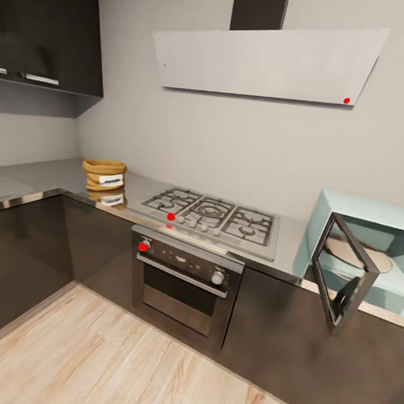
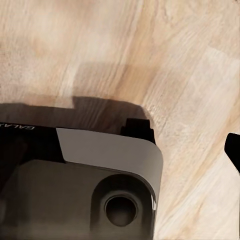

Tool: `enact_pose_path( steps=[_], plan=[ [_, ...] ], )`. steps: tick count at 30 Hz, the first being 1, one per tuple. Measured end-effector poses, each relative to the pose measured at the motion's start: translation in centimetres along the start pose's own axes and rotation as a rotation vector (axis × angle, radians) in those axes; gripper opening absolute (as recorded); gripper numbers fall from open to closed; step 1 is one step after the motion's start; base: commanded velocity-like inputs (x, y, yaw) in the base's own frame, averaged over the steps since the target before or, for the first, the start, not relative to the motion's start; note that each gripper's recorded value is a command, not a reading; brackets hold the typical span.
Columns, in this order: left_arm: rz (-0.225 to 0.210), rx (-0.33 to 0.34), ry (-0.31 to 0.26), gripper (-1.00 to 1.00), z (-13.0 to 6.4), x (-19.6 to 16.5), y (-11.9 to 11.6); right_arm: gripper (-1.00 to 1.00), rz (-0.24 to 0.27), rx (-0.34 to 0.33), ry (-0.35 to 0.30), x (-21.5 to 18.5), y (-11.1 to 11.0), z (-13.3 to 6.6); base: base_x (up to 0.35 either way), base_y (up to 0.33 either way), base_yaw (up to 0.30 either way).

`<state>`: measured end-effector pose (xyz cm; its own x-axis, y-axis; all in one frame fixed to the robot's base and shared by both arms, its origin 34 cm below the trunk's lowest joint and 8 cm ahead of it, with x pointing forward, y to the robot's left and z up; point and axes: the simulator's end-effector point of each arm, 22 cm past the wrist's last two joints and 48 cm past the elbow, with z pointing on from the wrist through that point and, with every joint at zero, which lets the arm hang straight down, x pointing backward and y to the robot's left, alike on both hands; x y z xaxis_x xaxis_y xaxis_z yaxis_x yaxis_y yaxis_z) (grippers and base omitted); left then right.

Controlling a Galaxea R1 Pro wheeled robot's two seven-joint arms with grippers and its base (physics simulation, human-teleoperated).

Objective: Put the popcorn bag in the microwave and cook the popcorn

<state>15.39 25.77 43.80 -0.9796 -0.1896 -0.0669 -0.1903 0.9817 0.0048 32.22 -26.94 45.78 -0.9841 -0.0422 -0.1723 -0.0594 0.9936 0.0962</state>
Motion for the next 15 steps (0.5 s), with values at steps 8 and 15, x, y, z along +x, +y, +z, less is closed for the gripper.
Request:
enact_pose_path(
  steps=[8,15],
  plan=[
    [0.000,0.000,0.000,1.00,0.00,0.00,-0.01,1.00,0.001,0.001,0.000,-0.01,-0.05,-0.01,0.000,0.000,0.269],
    [0.000,0.000,0.000,1.00,0.00,-0.01,0.01,1.00,0.001,0.001,-0.001,-0.01,-0.07,-0.01,0.000,0.000,0.269]
  ],
)
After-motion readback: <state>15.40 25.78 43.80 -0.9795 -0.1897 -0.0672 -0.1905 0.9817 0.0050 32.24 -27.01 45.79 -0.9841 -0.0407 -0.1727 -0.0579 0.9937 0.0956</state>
